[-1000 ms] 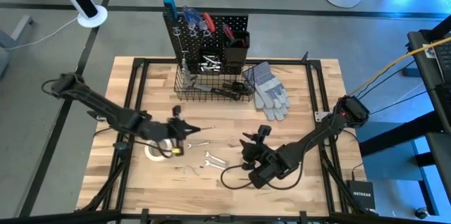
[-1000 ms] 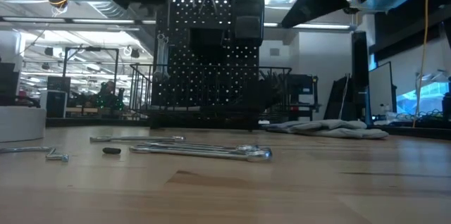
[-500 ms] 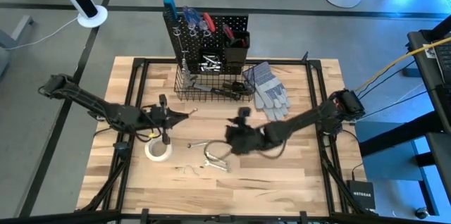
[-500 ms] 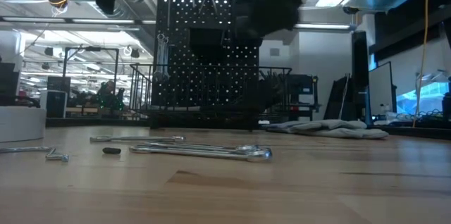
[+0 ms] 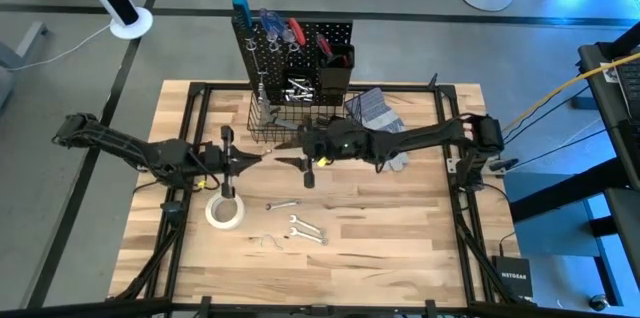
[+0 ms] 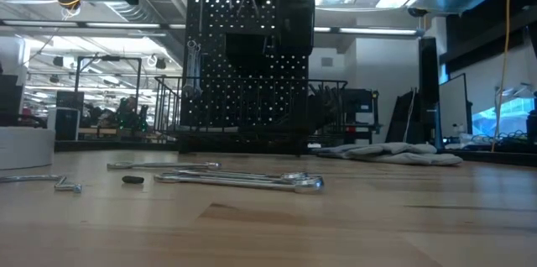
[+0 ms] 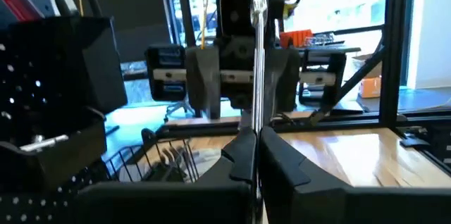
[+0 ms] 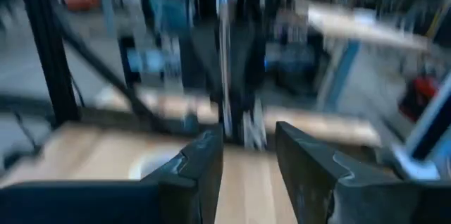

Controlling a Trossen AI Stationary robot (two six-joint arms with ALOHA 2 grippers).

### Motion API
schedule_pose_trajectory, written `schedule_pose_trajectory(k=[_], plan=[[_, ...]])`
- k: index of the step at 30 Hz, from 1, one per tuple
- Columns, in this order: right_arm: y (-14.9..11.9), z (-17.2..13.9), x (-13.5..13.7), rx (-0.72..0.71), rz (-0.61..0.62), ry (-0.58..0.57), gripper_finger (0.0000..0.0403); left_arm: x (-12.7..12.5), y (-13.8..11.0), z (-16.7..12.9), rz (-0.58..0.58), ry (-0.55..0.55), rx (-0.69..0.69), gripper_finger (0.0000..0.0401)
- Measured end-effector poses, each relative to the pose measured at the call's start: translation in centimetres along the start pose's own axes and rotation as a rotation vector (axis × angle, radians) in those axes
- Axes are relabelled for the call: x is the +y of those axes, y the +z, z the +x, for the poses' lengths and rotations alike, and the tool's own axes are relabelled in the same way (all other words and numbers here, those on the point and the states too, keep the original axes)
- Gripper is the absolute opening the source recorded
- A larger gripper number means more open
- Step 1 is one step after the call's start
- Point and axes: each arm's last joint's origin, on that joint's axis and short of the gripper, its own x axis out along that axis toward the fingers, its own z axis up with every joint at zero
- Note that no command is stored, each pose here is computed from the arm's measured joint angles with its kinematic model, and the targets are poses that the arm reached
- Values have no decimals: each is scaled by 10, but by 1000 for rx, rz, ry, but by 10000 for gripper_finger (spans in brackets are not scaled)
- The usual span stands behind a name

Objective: Hang tools onto peg board
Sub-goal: Hang the wrench on the peg board

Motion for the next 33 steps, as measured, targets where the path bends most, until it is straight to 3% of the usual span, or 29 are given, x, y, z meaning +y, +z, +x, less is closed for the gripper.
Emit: schedule_pose_trajectory(k=[6,22,33], plan=[[7,9,0,-256,-21,-14,137,8,2,2,18,23,-23,0],[7,12,-7,-321,-23,-41,137,21,11,5,7,-15,-148,0],[20,34,-9,-316,-4,9,137,19,16,11,-24,-69,-230,0]])
